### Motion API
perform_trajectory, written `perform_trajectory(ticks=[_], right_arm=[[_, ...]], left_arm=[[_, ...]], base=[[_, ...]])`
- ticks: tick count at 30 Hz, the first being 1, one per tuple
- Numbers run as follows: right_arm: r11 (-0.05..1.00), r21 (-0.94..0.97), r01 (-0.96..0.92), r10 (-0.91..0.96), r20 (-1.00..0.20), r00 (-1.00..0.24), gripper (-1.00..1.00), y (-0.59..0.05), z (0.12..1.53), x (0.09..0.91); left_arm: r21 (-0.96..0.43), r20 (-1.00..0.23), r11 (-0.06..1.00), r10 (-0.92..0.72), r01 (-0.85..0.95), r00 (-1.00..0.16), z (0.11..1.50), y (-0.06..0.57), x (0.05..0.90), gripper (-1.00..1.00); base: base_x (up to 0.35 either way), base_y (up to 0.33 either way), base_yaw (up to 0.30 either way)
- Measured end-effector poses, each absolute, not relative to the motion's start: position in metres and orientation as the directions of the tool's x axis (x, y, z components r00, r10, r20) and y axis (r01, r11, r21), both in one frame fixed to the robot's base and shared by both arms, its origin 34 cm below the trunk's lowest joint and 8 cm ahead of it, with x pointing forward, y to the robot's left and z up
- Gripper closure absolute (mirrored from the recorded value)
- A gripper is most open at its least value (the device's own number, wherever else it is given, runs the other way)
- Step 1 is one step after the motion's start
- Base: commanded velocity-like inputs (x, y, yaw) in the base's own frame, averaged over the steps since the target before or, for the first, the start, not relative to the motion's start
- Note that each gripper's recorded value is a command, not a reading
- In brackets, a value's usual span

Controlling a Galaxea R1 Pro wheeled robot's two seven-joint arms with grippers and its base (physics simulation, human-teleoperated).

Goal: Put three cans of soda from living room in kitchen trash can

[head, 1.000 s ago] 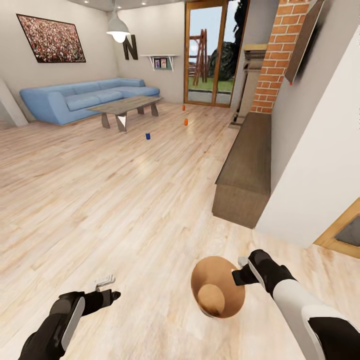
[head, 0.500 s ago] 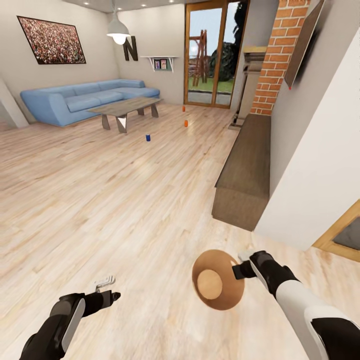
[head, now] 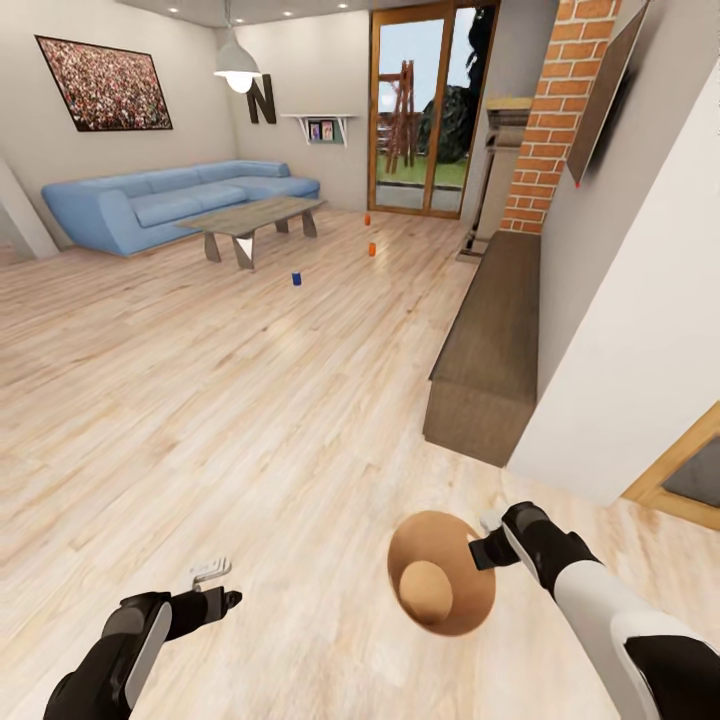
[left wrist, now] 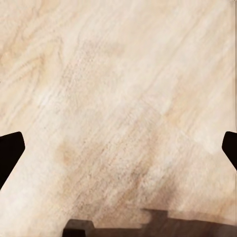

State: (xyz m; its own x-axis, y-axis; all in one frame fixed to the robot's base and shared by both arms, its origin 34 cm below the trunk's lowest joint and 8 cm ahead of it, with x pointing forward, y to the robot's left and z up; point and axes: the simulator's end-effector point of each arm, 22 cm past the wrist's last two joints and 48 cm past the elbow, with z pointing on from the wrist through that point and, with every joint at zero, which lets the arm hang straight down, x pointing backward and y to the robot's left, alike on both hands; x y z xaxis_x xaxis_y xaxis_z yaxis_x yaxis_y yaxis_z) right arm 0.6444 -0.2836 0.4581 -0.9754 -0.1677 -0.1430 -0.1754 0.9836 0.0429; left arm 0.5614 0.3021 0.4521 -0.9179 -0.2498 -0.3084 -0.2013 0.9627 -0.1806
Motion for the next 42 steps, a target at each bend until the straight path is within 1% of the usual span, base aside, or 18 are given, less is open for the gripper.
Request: perform_trajectory(ticks=[4,17,20,23,25,27,31,35,37,39,42], right_arm=[[0.984,0.061,-0.168,-0.158,-0.136,-0.978,1.00,-0.275,0.467,0.645],[0.985,0.057,-0.165,-0.158,-0.105,-0.982,1.00,-0.282,0.489,0.639],[0.987,0.088,-0.136,-0.130,-0.070,-0.989,1.00,-0.288,0.487,0.624],[0.986,0.048,-0.161,-0.159,-0.035,-0.987,1.00,-0.308,0.483,0.609],[0.985,0.050,-0.166,-0.164,-0.051,-0.985,1.00,-0.310,0.482,0.608],[0.987,0.088,-0.131,-0.127,-0.057,-0.990,1.00,-0.304,0.480,0.602],[0.984,0.053,-0.172,-0.171,-0.032,-0.985,1.00,-0.316,0.479,0.587],[0.988,0.079,-0.136,-0.134,-0.029,-0.991,1.00,-0.314,0.480,0.582],[0.986,0.073,-0.148,-0.146,-0.025,-0.989,1.00,-0.315,0.479,0.580],[0.983,0.065,-0.170,-0.169,-0.020,-0.985,1.00,-0.314,0.477,0.578],[0.986,0.094,-0.138,-0.136,-0.031,-0.990,1.00,-0.305,0.478,0.581]], left_arm=[[-0.182,-0.311,0.963,-0.249,-0.200,-0.917,0.461,0.302,0.563,-1.00],[-0.182,-0.312,0.963,-0.249,-0.200,-0.917,0.486,0.302,0.567,-1.00],[-0.182,-0.311,0.963,-0.249,-0.200,-0.917,0.492,0.302,0.567,-1.00],[-0.182,-0.311,0.963,-0.250,-0.200,-0.917,0.497,0.301,0.568,-1.00],[-0.182,-0.311,0.963,-0.250,-0.200,-0.917,0.501,0.301,0.568,-1.00],[-0.182,-0.310,0.963,-0.250,-0.200,-0.917,0.505,0.301,0.569,-1.00],[-0.183,-0.312,0.963,-0.249,-0.200,-0.917,0.513,0.301,0.570,-1.00],[-0.183,-0.313,0.963,-0.249,-0.199,-0.916,0.517,0.300,0.571,-1.00],[-0.184,-0.316,0.963,-0.249,-0.198,-0.915,0.518,0.300,0.572,-1.00],[-0.184,-0.335,0.964,-0.246,-0.192,-0.910,0.523,0.300,0.578,-1.00],[-0.184,-0.351,0.964,-0.245,-0.190,-0.904,0.524,0.301,0.581,-1.00]], base=[[0.000,0.000,0.000],[0.000,0.000,0.000],[0.000,0.000,0.000],[0.000,0.000,0.000],[0.000,0.000,0.000],[0.000,0.000,0.000],[0.000,0.000,0.000],[0.000,0.000,0.000],[0.000,0.000,0.000],[0.230,0.000,0.000],[0.289,0.009,0.000]])
